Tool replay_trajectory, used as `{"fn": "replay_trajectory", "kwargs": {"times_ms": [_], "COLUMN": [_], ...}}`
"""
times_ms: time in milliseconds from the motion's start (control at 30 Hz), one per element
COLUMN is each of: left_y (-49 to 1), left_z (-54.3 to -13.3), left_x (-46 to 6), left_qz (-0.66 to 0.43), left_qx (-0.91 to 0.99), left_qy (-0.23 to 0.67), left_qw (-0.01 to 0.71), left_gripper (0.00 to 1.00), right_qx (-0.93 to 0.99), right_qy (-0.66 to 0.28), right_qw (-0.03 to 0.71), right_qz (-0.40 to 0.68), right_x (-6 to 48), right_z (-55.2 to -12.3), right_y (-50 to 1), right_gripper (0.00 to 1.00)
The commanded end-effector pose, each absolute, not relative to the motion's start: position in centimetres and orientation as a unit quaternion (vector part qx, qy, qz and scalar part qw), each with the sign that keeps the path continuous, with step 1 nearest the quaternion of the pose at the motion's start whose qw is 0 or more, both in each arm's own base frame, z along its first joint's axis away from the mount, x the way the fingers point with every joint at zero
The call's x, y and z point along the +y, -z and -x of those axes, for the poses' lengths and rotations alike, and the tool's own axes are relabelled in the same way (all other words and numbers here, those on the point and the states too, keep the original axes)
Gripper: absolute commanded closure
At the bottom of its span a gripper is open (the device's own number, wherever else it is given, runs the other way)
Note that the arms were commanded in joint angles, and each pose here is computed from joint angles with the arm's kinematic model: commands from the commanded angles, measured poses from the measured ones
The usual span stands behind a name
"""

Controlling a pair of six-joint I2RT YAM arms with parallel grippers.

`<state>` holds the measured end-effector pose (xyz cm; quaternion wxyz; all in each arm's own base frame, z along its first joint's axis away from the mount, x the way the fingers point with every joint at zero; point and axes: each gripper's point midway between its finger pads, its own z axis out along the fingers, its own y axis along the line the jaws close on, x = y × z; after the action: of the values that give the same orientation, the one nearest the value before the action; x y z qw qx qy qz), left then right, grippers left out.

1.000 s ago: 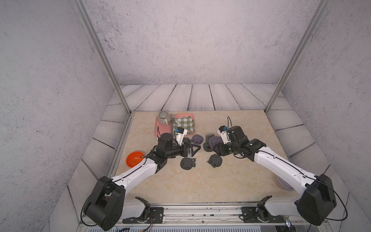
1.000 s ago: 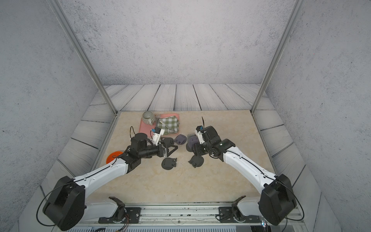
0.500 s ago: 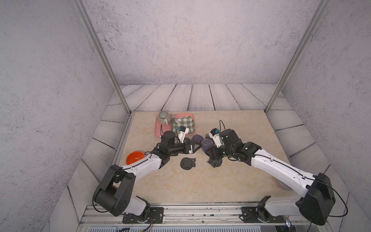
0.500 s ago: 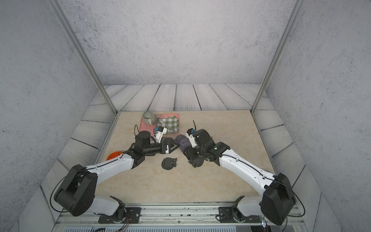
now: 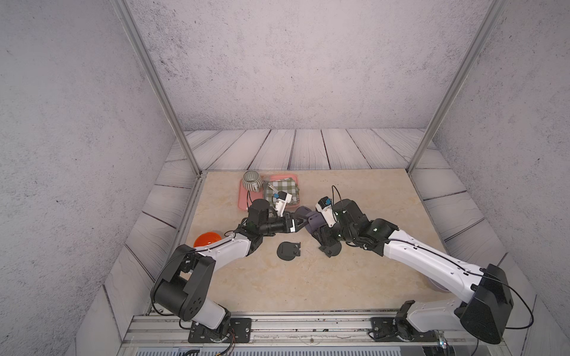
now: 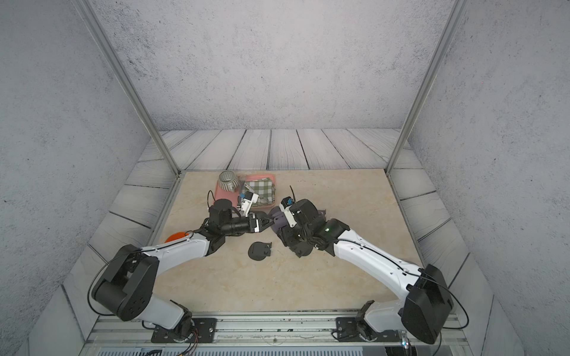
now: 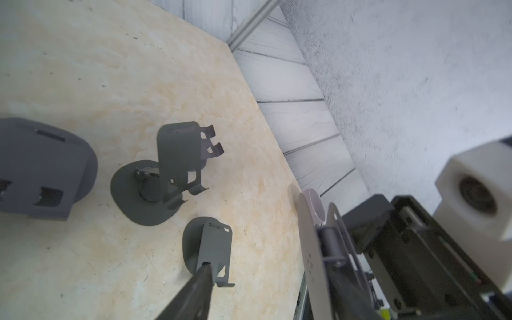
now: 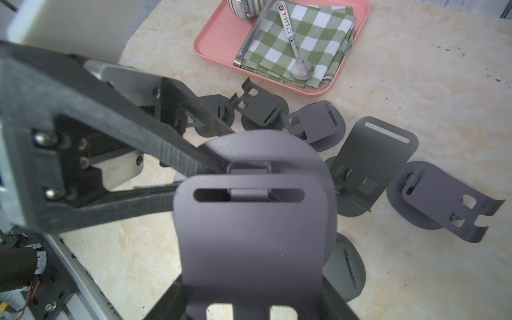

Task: Open the phone stand

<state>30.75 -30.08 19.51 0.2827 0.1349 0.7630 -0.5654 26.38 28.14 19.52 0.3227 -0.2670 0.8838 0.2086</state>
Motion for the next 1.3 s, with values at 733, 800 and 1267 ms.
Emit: {"fn": "replay_trajectory", "kwargs": {"times_ms": [733,800,1267], "left_y": [-16.7,-16.1,-13.0], "left_z": [-30.2,-30.3,-30.7], "left_x": [-28.7,-28.4,-28.1], "left_qz": [-0.186,-0.191,-0.209], "left_qx": [0.797,0.805,0.837], "left_qy": [0.485,0.466,0.395], "left_qw": [0.308,0.314,0.315], "left_gripper": [1.0,1.0,1.0], "right_qx": [0.869,0.872,0.872], "right_qy": [-0.196,-0.194,-0.187], "right_qw": [0.348,0.344,0.343], "right_qz": [0.29,0.29,0.295], "right_x": [30.2,30.1,29.9], "right_z": [-27.8,-27.8,-27.8], "right_y": [-24.0,-24.3,-26.7], "right_gripper": [0.4,0.4,0.4]}}
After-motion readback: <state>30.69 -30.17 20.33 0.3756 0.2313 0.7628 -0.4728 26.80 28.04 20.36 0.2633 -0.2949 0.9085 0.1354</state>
